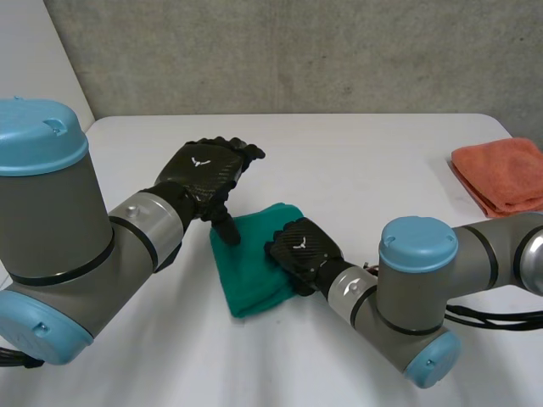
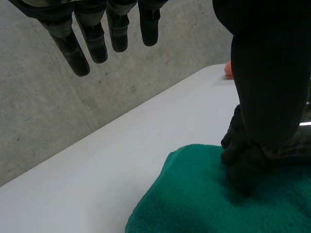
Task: Fold the laundry.
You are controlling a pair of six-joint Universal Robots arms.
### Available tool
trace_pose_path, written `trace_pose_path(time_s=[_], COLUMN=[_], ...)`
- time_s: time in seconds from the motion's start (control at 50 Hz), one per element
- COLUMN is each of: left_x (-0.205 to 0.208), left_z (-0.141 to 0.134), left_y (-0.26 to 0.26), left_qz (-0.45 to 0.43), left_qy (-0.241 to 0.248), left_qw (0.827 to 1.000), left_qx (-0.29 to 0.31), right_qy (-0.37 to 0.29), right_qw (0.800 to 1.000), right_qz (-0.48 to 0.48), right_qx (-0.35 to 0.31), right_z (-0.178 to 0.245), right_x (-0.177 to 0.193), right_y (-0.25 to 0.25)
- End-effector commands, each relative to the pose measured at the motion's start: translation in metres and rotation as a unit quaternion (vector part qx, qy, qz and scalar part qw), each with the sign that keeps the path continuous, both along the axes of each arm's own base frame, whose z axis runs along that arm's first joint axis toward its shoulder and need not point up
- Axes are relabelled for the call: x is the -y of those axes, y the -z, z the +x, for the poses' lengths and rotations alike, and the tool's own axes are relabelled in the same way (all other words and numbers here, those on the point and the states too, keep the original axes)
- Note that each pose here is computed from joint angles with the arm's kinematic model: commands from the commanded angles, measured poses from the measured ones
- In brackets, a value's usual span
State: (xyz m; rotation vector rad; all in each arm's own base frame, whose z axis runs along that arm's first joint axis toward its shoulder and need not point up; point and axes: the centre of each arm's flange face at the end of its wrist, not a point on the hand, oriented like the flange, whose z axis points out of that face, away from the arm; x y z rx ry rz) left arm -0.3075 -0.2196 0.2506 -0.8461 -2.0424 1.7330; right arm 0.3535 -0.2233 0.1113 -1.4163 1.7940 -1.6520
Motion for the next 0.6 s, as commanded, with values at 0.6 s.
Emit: trace_pose_path(time_s=[0.6], left_x=[-0.001], left_z=[0.0], left_y=[0.001], left_qz=[0.001], left_qy=[0.0], left_qw=[1.0], left_qx=[0.001], right_qy=[0.062], right_qw=[0.988], right_qz=[-0.124], right_qx=[-0.064], right_z=[-0.059], right_x=[0.105], right_y=[-0.009])
